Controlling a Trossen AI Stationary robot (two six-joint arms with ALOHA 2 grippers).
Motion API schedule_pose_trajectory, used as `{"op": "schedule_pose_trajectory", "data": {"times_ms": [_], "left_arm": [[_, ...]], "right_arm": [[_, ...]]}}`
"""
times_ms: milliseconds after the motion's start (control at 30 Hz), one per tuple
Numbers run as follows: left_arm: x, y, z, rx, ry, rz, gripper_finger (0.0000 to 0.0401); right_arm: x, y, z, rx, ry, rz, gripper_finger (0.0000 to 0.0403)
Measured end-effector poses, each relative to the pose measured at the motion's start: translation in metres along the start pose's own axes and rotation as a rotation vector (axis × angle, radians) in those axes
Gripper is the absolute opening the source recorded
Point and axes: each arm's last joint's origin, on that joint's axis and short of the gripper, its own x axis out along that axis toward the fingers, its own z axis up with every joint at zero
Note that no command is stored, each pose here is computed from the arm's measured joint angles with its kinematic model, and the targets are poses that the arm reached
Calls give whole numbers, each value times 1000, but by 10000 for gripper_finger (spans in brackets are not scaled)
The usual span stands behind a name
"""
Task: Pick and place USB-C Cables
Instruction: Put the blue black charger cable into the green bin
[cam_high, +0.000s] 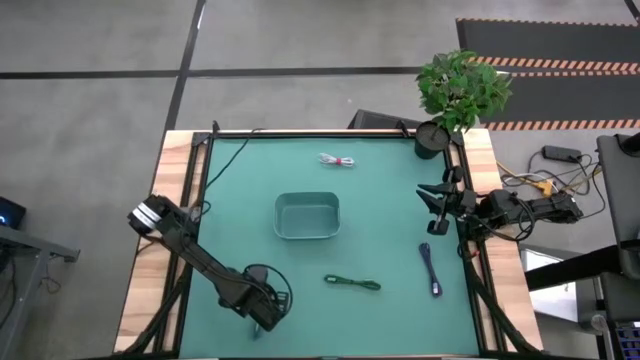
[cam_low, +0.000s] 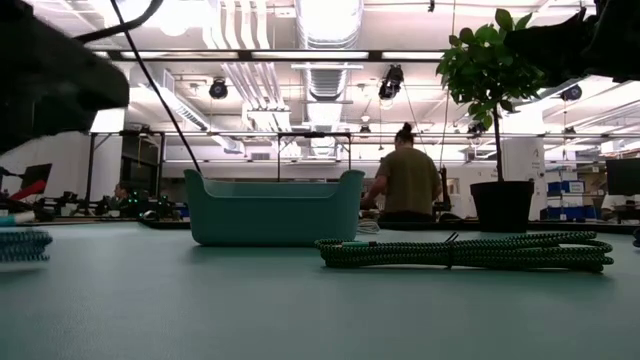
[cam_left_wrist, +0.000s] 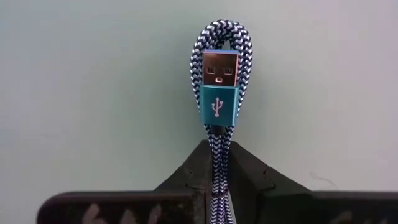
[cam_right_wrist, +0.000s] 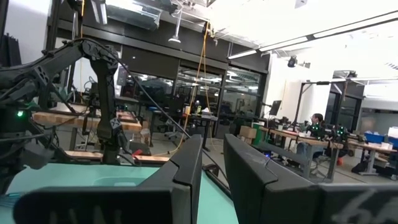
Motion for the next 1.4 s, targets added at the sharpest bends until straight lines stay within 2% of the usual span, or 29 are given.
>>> {"op": "schedule_pose_trajectory", "data": {"times_ms": [133, 433, 667, 900, 1133, 1400], "left_arm": [[-12, 0, 3, 9, 16, 3, 19], [-45, -7, 5, 198, 66, -104, 19], [-69, -25, 9, 446, 68, -212, 19], [-87, -47, 27, 587, 28, -313, 19], [-102, -66, 52, 725, -42, -371, 19], [-119, -82, 86, 908, -165, -408, 19]], "right_arm": [[0, 0, 0, 7, 0, 0, 59], [0, 0, 0, 7, 0, 0, 59], [0, 0, 0, 3, 0, 0, 59], [0, 0, 0, 3, -1, -1, 59], [0, 0, 0, 2, -1, -1, 59], [0, -1, 4, 64, -24, -7, 59]]}}
